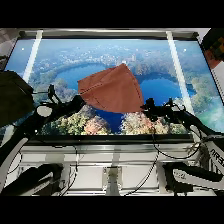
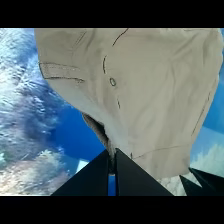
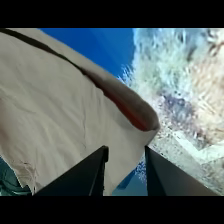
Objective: Fold the clothes and pants, and hang the long-sleeved shirts on hangers.
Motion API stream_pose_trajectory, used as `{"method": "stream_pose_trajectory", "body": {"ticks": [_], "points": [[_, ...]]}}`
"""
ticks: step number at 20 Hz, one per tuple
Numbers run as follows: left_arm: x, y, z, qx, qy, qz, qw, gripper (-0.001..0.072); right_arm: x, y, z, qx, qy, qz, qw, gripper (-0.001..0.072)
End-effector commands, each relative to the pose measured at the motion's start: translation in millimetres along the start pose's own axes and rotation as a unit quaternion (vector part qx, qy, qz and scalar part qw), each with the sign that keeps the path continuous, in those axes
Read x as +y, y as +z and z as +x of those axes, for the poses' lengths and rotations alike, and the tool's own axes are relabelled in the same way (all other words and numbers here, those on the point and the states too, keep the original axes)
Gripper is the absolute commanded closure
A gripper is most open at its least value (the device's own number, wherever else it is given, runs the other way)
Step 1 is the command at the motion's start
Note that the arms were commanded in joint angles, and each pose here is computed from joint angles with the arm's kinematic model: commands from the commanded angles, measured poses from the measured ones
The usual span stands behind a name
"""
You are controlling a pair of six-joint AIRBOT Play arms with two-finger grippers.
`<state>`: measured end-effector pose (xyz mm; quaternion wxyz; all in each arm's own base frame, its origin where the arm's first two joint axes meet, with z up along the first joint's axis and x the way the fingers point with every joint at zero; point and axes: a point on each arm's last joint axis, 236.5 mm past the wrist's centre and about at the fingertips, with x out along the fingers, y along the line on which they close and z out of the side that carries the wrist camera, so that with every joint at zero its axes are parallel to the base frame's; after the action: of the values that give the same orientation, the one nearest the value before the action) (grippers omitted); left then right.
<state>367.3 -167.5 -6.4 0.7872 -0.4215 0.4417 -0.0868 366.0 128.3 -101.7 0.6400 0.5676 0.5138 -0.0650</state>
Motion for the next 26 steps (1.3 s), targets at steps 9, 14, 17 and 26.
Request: {"method": "stream_pose_trajectory", "body": {"ticks": [9,14,17,26], "points": [[-5,-12,2,0.017,-0.004,0.021,1.000,0.0694,-2,17,9,-0.029,-0.005,0.016,0.999,0.0494],[-5,-12,2,0.017,-0.004,0.027,0.999,0.0695,21,30,8,-0.043,0.013,-0.009,0.999,0.0653],[-5,-12,2,0.017,-0.004,0.038,0.999,0.0695,34,32,5,-0.044,0.020,-0.029,0.998,0.0706],[-141,61,-54,-0.093,-0.117,0.207,0.967,0.0696,176,3,-126,-0.112,0.188,-0.193,0.956,0.0710]]}}
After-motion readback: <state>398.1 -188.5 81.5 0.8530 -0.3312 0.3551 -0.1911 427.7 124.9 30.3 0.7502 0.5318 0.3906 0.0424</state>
